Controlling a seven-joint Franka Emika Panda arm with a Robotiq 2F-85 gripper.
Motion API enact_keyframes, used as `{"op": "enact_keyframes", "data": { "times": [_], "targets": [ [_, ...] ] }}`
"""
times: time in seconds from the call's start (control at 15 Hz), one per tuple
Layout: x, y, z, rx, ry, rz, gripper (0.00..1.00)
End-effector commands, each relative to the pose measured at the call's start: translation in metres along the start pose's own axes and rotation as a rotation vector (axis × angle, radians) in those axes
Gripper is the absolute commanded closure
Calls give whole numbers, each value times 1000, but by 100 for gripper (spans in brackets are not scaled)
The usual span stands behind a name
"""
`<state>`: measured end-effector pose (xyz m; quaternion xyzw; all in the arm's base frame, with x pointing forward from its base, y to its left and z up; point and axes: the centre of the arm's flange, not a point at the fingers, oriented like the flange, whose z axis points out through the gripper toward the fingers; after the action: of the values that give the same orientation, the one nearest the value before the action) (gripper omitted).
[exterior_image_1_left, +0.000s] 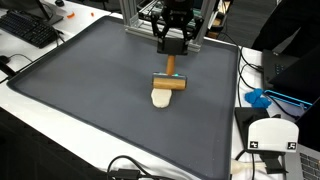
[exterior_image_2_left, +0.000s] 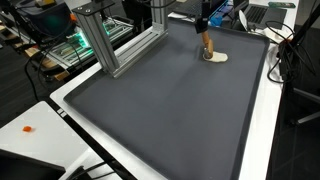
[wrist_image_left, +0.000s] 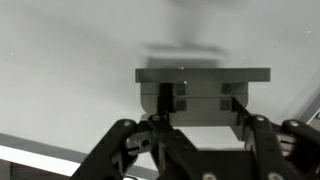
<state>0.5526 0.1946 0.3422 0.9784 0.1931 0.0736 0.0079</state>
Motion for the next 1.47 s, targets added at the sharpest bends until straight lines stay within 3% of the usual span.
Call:
{"op": "enact_keyframes", "data": {
  "times": [0.0,1.4],
  "targets": [
    [-3,-4,12,14,-1,0,65],
    [22,-20,38,40,117,-11,65]
  ]
}}
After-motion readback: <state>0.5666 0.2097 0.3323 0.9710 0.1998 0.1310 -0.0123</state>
